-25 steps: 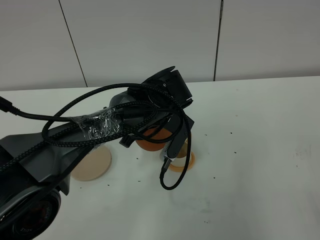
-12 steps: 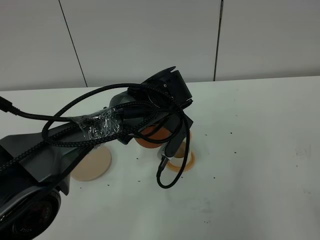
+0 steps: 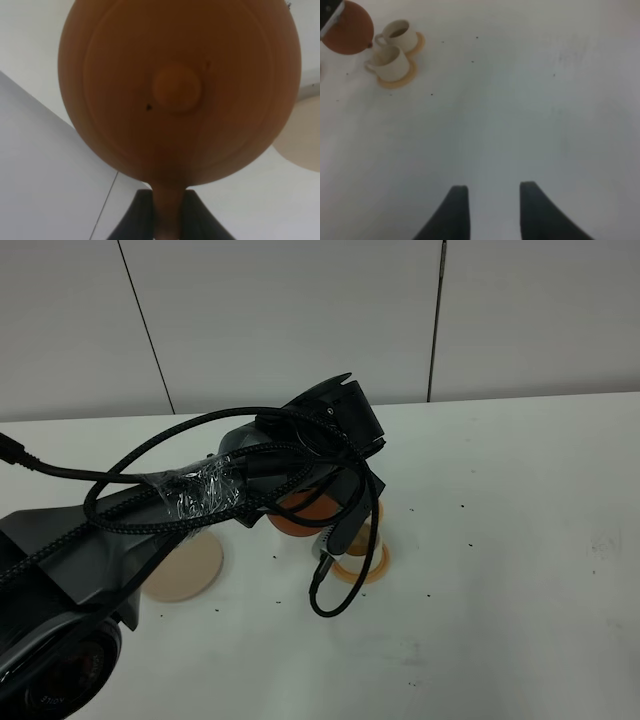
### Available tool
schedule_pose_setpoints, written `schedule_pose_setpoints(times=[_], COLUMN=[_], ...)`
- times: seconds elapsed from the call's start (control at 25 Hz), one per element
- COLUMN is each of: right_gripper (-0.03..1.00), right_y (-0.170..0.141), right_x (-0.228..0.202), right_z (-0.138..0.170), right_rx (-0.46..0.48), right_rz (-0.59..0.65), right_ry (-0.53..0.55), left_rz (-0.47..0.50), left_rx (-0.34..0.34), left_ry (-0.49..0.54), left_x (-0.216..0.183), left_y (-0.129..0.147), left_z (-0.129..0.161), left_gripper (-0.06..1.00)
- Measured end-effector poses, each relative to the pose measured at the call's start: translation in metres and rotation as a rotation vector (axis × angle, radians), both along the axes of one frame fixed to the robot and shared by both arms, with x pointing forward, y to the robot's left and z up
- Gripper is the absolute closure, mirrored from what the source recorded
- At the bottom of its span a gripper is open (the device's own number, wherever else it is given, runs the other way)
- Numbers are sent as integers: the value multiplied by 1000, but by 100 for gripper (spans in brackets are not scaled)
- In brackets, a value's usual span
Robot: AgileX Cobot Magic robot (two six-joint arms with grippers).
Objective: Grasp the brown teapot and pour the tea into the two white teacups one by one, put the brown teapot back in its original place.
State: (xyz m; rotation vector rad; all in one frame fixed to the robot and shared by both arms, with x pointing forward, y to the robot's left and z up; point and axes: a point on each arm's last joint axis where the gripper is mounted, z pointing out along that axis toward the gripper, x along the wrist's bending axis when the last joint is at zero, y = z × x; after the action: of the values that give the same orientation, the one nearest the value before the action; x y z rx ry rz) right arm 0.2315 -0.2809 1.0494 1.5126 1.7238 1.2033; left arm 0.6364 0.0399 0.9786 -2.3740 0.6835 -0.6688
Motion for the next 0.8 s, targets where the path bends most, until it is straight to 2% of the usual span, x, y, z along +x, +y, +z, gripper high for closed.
schedule_pose_setpoints(times=[0.8], right_gripper=[73], right_y=[0], right_x=[0], right_z=[0], right_rx=[0], right_rz=[0], right_ry=[0], left_rz=[-47], left_rx=[37], left_ry=[-9], left_x=[-4], left_y=[-7], left_z=[2], left_gripper=[77])
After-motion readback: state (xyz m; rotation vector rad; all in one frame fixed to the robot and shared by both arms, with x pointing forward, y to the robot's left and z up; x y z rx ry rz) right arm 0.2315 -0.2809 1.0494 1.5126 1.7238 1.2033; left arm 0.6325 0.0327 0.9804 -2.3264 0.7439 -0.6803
